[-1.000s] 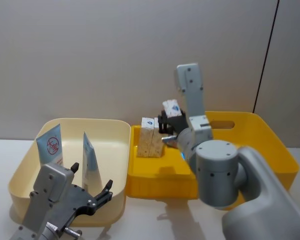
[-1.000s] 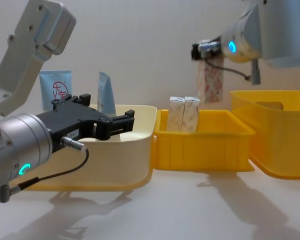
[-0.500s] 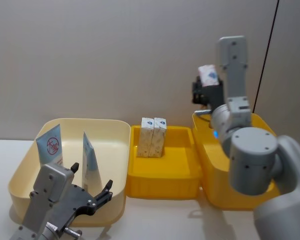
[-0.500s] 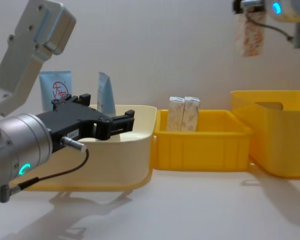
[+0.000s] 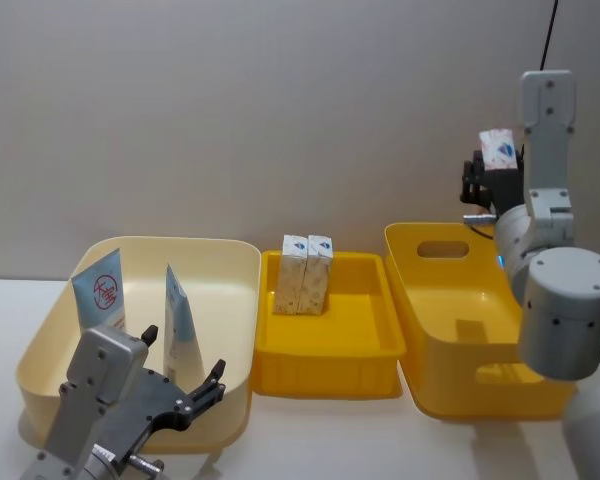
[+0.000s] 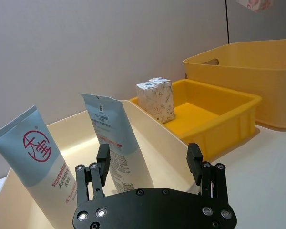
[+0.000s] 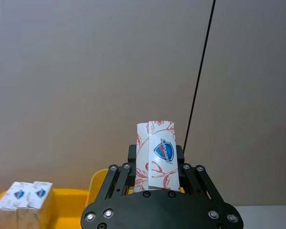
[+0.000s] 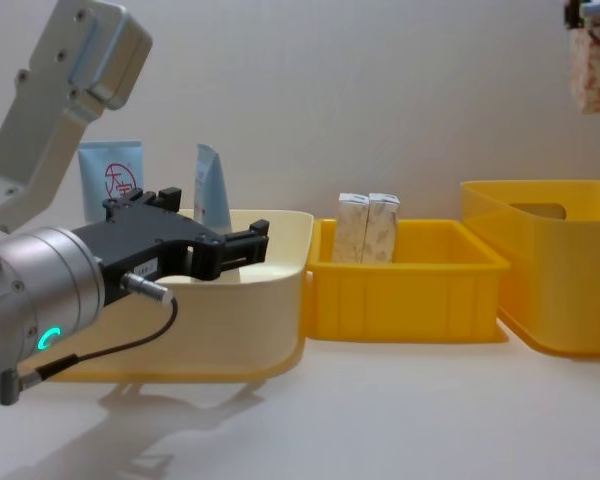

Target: Bimanual collaborative sorting of washing and personal care products

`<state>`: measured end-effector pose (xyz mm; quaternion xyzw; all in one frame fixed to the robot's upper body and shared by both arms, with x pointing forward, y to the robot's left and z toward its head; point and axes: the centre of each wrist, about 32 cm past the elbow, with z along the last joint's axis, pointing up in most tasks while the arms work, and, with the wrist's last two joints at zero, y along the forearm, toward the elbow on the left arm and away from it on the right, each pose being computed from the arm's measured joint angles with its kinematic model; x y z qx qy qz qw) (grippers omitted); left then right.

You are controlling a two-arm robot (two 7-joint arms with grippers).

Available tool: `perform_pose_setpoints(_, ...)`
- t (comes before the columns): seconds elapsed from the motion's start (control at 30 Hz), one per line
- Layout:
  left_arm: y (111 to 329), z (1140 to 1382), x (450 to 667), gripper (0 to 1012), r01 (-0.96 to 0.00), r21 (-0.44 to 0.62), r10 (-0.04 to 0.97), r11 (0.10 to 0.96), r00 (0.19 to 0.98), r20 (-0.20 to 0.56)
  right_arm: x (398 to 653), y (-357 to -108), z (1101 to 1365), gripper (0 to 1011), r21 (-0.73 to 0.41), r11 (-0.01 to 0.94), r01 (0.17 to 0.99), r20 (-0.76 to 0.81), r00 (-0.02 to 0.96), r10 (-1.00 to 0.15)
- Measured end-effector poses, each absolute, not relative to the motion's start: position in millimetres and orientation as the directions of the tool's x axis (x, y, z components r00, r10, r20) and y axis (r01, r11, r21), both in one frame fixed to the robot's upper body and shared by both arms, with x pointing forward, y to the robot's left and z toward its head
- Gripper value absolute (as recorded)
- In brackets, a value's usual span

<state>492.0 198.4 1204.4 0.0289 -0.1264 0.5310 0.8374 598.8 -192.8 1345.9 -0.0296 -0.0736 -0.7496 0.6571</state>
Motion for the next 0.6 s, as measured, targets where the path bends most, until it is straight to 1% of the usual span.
perform_pose_setpoints(0.2,198,1204,492,1003,-0.897,-0.086,0.882,0.434,0.404,0.242,607,-200,1343,410,0.023,-0.136,0.990,0.147,-0.138,-0.980)
perform_pose_setpoints(0.47,198,1204,492,1003,-0.897,-0.086,0.882,0.434,0.404,0.243,615,-201,1339,410,-0.015,-0.121,0.993,0.142,-0.118,-0.983)
perform_pose_setpoints(0.57,198,1204,492,1003,-0.897,-0.086,0.882,0.434,0.404,0.242,617,-201,1338,453,-0.026,-0.118,0.993,0.141,-0.113,-0.984)
perform_pose_setpoints(0.6,198,1204,492,1003,-0.897,-0.086,0.882,0.434,0.404,0.242,618,-201,1338,513,-0.029,-0.115,0.993,0.140,-0.110,-0.984)
